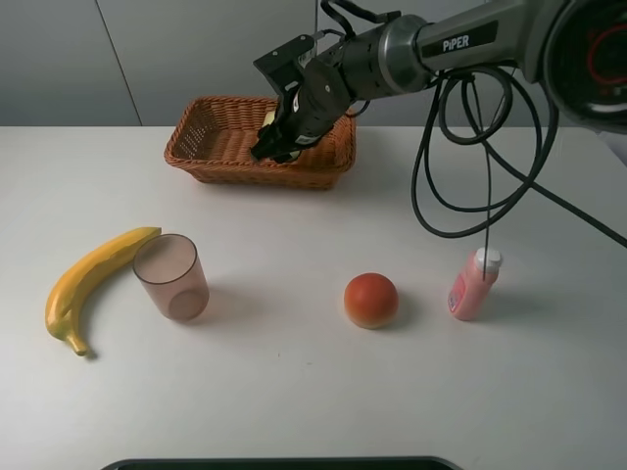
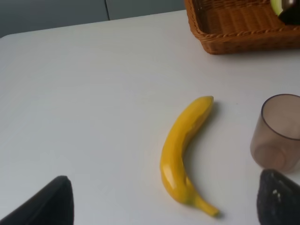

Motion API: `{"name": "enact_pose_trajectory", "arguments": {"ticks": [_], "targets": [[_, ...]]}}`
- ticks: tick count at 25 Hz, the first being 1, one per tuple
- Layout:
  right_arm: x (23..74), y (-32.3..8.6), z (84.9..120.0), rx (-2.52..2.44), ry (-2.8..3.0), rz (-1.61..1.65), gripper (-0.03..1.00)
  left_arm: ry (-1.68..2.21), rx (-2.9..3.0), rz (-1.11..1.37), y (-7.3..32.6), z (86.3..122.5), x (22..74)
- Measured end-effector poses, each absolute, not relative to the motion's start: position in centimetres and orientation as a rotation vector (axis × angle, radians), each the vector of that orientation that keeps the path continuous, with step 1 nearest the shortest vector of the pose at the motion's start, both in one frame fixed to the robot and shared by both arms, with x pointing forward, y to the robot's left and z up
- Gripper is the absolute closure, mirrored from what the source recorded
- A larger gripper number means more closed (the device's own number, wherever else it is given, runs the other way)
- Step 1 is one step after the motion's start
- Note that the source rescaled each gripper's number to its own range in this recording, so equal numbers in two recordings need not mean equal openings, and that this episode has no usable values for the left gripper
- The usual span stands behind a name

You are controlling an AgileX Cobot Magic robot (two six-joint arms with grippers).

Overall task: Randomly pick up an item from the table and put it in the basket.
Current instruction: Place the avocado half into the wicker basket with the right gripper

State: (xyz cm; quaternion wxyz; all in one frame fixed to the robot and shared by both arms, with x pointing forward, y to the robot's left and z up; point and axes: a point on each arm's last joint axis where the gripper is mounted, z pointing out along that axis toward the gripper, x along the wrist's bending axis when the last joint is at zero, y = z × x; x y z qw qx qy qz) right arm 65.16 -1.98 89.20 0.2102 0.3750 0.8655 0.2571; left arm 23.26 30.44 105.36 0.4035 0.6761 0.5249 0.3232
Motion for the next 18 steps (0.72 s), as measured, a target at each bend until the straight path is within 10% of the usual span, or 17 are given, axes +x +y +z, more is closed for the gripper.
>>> {"name": "enact_pose_trajectory", "arguments": {"ticks": [6, 10, 18], "targets": [[65.22, -1.91, 89.18, 1.038, 2.401, 0.728, 0.95, 1.326, 1.708, 0.816, 30.44, 105.36, 23.26], [65.29, -1.82, 89.26, 1.026, 2.393, 0.743, 0.12, 1.326, 1.708, 0.816, 30.44, 105.36, 23.26], [65.54, -1.85, 89.97, 1.038, 2.401, 0.704, -0.03, 1.326, 1.708, 0.816, 30.44, 105.36, 23.26]]}}
